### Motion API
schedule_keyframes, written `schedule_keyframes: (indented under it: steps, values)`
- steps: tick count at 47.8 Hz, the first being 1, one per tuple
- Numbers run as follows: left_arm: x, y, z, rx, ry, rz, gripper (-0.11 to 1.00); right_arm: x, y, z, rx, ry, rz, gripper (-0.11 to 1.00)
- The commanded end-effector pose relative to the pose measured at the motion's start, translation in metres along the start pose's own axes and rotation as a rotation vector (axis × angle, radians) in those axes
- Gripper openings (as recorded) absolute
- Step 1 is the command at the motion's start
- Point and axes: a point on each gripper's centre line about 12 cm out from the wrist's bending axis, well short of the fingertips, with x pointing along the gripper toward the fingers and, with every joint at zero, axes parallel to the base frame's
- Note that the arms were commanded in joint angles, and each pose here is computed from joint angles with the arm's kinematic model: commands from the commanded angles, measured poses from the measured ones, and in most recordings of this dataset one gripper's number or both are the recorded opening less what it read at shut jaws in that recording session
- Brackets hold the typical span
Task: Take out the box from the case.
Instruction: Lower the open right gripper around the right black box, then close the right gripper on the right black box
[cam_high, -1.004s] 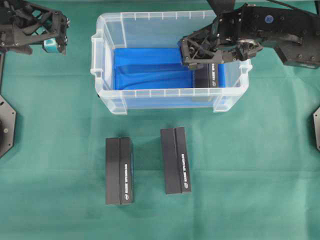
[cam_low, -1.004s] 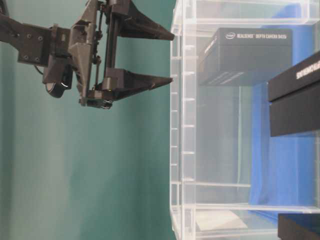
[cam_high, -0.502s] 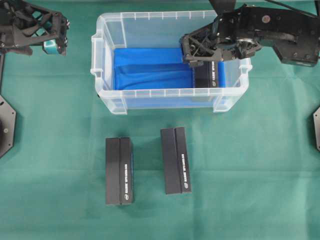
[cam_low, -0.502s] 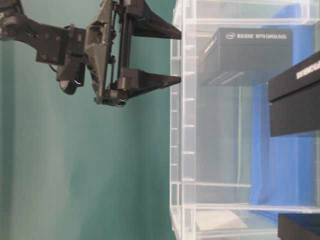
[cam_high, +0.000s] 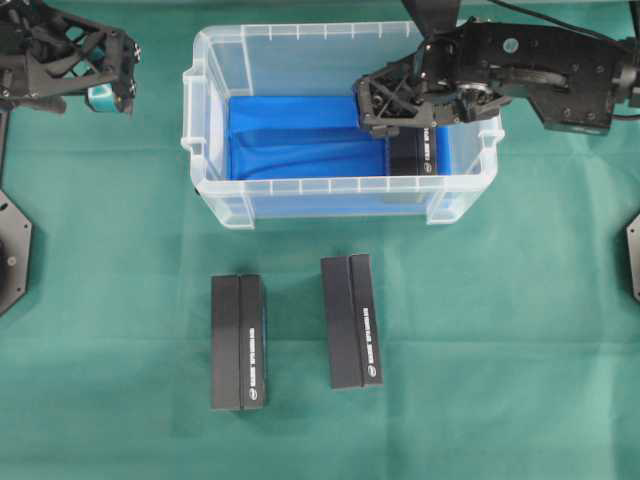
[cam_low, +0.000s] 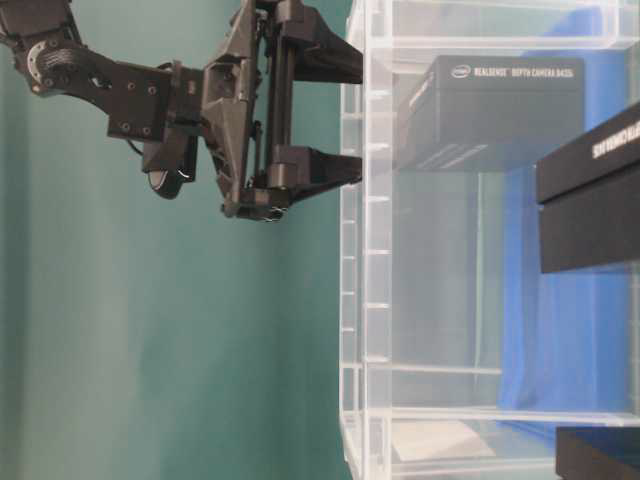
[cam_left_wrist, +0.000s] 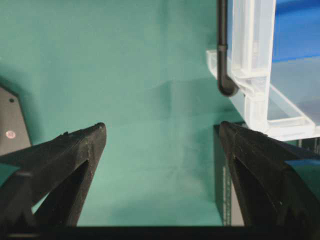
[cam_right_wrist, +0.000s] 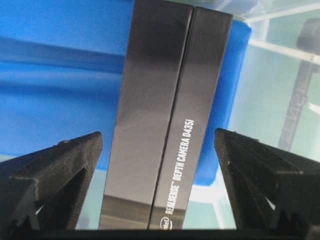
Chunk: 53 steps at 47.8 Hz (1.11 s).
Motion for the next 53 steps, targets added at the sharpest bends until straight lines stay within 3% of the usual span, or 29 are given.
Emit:
schedule_keyframes:
  steps: [1,53]
  values:
    - [-0.007,0.000,-0.002,0.006,-0.008,-0.027,0.96,-0.005,0.003,0.004,0.005,-0.011,0.029,0.91]
    - [-0.005,0.004,-0.008,0.021,-0.002,-0.021,0.96,0.028,-0.003,-0.003,0.044,0.002,0.028,0.91]
